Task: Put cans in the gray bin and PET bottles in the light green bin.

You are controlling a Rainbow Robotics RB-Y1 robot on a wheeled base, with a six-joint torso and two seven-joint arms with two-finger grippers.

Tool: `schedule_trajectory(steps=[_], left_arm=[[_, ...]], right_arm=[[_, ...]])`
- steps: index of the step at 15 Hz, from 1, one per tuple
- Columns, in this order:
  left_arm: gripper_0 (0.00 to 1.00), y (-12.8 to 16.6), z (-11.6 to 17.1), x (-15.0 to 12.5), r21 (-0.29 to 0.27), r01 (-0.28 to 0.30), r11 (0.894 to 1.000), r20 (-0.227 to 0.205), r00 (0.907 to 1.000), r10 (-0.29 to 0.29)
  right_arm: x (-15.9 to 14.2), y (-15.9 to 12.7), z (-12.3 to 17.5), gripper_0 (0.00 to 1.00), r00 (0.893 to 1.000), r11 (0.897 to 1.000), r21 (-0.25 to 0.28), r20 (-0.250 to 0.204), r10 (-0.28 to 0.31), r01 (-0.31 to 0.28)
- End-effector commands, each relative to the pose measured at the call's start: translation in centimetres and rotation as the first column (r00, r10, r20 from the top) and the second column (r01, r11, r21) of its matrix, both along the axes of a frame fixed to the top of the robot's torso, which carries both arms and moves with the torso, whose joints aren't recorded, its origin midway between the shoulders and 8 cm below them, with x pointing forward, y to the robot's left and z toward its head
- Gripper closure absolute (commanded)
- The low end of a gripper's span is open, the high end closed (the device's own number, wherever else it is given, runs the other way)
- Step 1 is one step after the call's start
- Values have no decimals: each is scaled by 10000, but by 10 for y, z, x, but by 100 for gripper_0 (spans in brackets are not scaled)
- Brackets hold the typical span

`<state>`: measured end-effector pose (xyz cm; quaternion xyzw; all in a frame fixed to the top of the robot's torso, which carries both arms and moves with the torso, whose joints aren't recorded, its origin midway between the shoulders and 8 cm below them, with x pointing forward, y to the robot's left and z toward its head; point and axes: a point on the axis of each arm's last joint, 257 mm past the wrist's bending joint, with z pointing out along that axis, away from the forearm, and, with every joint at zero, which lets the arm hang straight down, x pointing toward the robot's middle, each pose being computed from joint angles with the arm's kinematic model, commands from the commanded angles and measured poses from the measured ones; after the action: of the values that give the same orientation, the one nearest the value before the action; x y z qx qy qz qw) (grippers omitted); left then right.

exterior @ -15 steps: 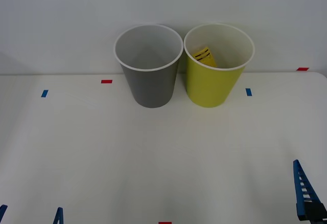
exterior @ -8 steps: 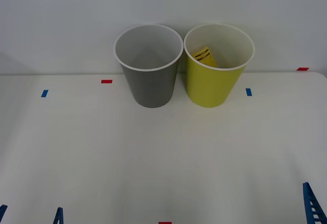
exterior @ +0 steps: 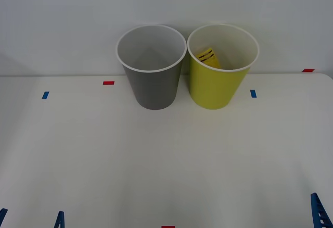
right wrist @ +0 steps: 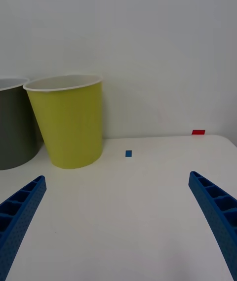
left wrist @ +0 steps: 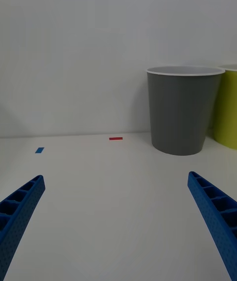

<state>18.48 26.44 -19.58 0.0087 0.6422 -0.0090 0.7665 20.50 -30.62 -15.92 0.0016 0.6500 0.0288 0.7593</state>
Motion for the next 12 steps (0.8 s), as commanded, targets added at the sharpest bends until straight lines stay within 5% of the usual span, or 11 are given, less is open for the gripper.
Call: schedule_trajectory(steps=[1,12], left_arm=[[0,0,0,0,0,0,10000,0,10000,0],[0,0,0,0,0,0,10000,0,10000,0]], right_arm=[[0,0,0,0,10000,10000,8,0,-4,4],[0,0,0,0,10000,10000,8,0,-4,4]])
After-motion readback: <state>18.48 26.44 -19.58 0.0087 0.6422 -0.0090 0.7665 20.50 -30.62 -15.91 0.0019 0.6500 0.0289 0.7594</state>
